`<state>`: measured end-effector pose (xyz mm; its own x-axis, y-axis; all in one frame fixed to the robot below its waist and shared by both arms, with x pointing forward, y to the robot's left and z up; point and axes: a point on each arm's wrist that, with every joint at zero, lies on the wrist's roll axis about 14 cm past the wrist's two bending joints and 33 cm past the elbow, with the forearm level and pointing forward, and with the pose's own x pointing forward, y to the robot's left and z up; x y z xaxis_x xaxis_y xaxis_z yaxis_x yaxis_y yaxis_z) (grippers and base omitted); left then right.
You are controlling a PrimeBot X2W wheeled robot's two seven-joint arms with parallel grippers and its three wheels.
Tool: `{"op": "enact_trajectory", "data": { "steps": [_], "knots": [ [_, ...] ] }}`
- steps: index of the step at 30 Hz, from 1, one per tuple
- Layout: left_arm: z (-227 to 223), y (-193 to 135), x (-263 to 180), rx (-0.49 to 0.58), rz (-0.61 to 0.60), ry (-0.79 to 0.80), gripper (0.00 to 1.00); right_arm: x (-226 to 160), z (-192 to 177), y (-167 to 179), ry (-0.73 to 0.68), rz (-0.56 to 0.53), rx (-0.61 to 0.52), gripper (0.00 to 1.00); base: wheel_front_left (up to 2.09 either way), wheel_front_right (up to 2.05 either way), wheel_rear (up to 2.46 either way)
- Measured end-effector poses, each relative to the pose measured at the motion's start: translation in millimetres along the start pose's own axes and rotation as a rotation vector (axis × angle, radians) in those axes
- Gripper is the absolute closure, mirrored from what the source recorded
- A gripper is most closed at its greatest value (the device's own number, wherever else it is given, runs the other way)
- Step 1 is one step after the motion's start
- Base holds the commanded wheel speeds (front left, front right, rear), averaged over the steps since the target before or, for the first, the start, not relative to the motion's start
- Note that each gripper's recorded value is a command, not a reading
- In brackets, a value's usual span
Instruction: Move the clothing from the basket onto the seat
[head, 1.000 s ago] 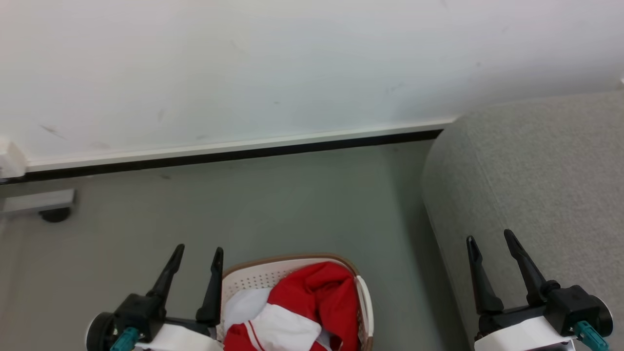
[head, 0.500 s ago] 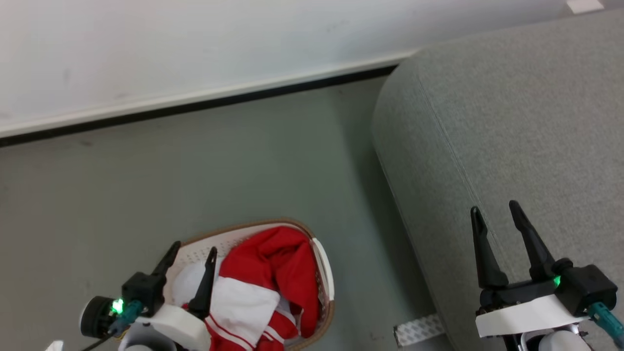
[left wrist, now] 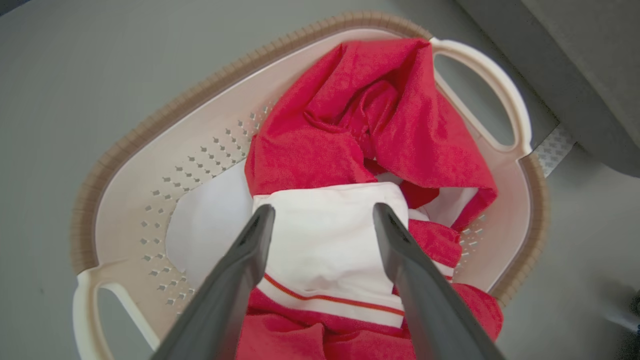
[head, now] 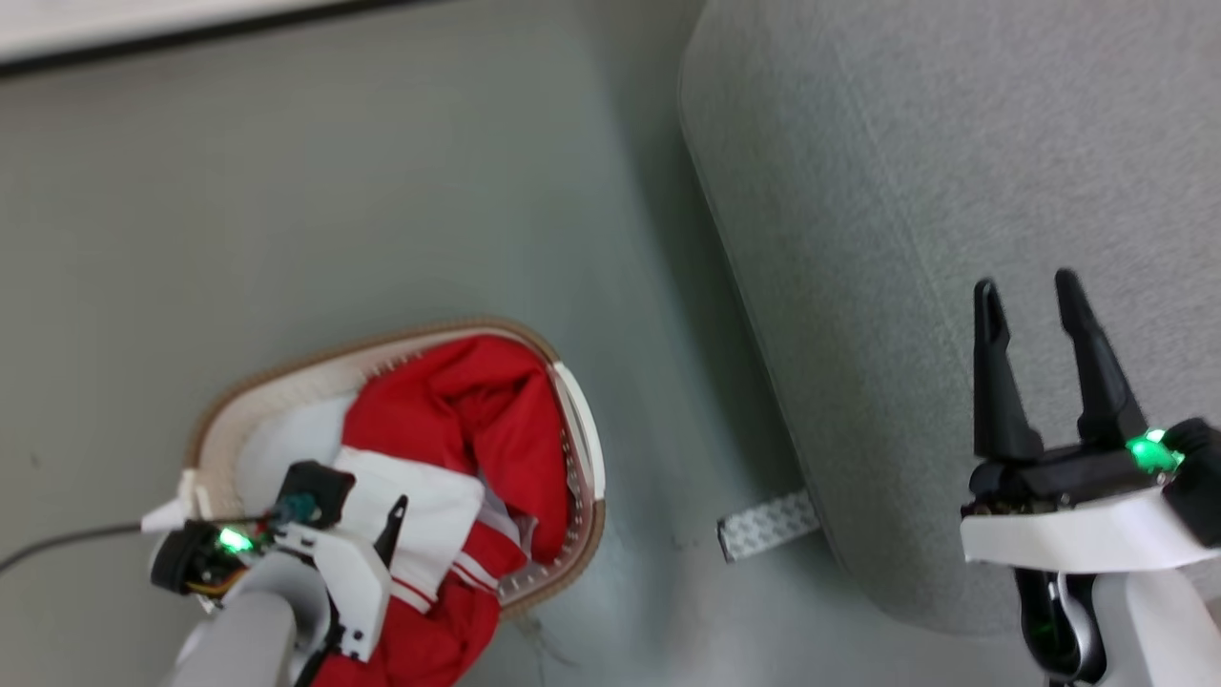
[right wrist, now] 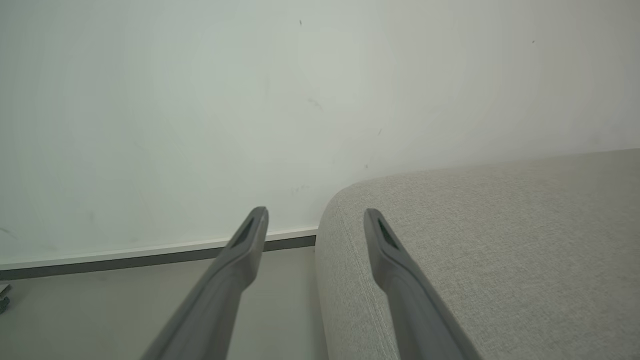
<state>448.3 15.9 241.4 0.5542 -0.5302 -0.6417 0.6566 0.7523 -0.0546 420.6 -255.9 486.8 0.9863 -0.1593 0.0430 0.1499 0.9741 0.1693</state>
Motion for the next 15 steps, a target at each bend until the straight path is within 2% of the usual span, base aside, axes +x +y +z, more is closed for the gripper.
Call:
{"op": "enact_trajectory", "data": {
  "steps": [7,15],
  "knots": [
    [-66.0,-1.7,30.8,0.09,-0.094,0.267,0.0,24.7,-20.6,-3.5,0.029,0.0,-0.017,0.0,0.0,0.0,0.0],
    [-119.5,4.2,51.9,0.204,-0.165,0.454,0.0,34.8,-48.8,-13.1,0.087,-0.022,-0.028,0.0,0.0,0.0,0.0]
  ]
}}
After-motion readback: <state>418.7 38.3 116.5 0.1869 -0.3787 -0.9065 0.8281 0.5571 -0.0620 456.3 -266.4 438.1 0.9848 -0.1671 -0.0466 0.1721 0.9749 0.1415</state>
